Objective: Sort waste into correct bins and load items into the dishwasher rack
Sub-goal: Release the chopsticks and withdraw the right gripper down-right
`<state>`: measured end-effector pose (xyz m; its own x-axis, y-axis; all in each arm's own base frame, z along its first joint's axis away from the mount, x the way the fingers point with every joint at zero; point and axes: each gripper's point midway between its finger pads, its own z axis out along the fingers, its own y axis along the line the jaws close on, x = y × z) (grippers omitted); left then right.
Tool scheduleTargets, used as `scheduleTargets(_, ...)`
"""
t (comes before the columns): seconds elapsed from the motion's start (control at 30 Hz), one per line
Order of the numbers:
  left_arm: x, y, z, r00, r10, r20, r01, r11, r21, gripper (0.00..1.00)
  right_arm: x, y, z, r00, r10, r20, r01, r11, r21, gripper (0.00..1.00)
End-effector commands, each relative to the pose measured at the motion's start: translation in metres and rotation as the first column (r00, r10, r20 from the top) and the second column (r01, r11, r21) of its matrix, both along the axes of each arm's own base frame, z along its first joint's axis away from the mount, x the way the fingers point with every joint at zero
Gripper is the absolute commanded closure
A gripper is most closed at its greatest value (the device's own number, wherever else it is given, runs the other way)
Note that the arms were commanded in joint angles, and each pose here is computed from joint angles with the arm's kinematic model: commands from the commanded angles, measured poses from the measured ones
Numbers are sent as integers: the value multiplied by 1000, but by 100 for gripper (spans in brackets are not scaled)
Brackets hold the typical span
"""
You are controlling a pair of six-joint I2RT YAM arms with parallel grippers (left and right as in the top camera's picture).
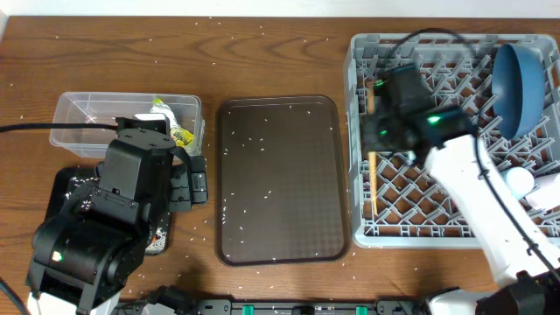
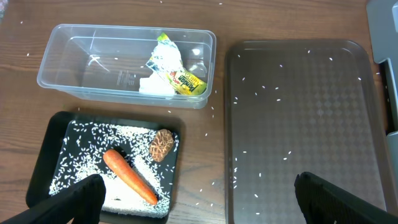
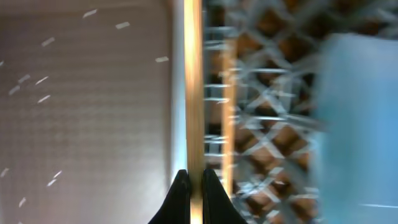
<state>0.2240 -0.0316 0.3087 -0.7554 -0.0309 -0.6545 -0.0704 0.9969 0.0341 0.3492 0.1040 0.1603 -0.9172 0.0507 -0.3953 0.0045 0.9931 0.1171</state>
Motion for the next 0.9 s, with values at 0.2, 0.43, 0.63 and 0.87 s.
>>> scheduleTargets(0.2, 0, 3, 5, 1000, 16, 15, -16, 1000, 2, 2, 8, -16, -34, 996, -27, -88, 23, 999, -45, 95)
scheduleTargets(0.43, 0, 3, 5, 1000, 16, 15, -16, 1000, 2, 2, 8, 0, -15, 999, 12, -47, -11, 1000, 26, 55)
scheduleTargets(0.63, 0, 3, 5, 1000, 16, 15, -16, 1000, 2, 2, -19, 13, 50, 990, 91, 105, -100, 992, 77, 48)
scheduleTargets(0.87, 0, 3, 5, 1000, 16, 15, -16, 1000, 2, 2, -78, 16, 131, 934, 146, 325, -196, 972, 128, 1)
